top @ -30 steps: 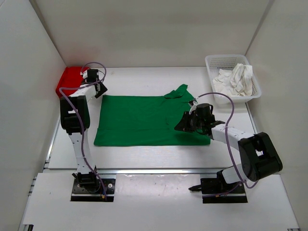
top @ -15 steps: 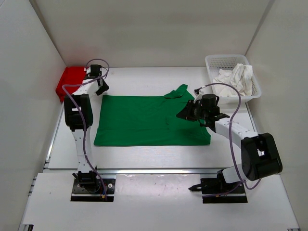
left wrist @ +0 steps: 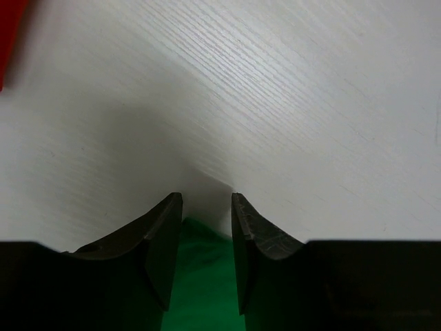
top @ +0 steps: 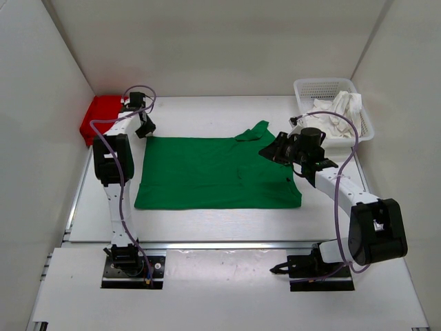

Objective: Fold and stack the t-shirts
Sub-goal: Grap the side of the flattened tshirt furthest away from the robot with both arms

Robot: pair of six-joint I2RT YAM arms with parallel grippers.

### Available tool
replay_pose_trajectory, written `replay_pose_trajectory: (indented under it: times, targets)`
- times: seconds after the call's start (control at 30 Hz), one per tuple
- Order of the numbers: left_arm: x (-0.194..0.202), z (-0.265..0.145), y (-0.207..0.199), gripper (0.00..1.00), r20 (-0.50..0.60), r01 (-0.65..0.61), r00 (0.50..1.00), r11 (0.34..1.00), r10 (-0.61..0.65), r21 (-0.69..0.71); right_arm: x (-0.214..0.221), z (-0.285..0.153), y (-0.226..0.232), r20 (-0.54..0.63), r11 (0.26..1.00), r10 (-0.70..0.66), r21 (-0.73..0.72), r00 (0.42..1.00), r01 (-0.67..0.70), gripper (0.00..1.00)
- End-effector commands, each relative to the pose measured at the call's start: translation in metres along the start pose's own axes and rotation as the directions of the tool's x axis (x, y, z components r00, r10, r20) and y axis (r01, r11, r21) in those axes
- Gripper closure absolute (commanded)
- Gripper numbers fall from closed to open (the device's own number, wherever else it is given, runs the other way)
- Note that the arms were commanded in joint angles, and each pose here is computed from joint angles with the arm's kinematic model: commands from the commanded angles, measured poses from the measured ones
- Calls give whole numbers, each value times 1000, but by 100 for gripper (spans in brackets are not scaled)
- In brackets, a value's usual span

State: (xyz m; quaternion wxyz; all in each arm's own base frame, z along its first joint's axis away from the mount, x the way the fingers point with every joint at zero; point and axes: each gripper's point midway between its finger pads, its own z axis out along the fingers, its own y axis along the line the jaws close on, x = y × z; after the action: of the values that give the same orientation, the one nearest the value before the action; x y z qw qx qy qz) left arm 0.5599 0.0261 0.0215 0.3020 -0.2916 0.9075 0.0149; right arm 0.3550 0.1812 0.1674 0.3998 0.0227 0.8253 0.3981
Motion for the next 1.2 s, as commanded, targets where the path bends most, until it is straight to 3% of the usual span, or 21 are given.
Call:
replay_pose_trajectory:
  times: [0.0, 0.37, 0.63, 0.73, 0.93, 1.1, 1.17]
  targets:
    - [3, -11, 3, 55, -14, 11, 1000, 1000, -11, 13, -19, 0, 19, 52, 998, -35, -58, 998, 38, 88]
    - [14, -15, 2, 64, -15, 2, 1000, 1000, -2, 5, -34, 9, 8, 81, 999, -21, -40, 997, 25, 88]
    - [18, -19, -11, 86, -10, -24, 1000, 1000, 24, 19, -58, 52, -51, 95, 994, 5, 104, 996, -15, 84]
    - [16, -19, -6, 100, -7, -23, 1000, 1000, 23, 17, -76, 63, -86, 137, 979, 11, 198, 991, -38, 72]
    - [18, -29, -13, 100, 4, -34, 999, 998, 34, 47, -110, 103, -141, 117, 934, -48, 356, 992, 3, 58]
    - [21, -36, -21, 100, 18, -16, 1000, 995, 14, 98, -137, 133, -164, 110, 908, -81, 417, 991, 28, 55]
    - [16, -41, -25, 100, 31, -13, 999, 993, 10, 115, -132, 145, -180, 45, 869, -77, 492, 996, 45, 54]
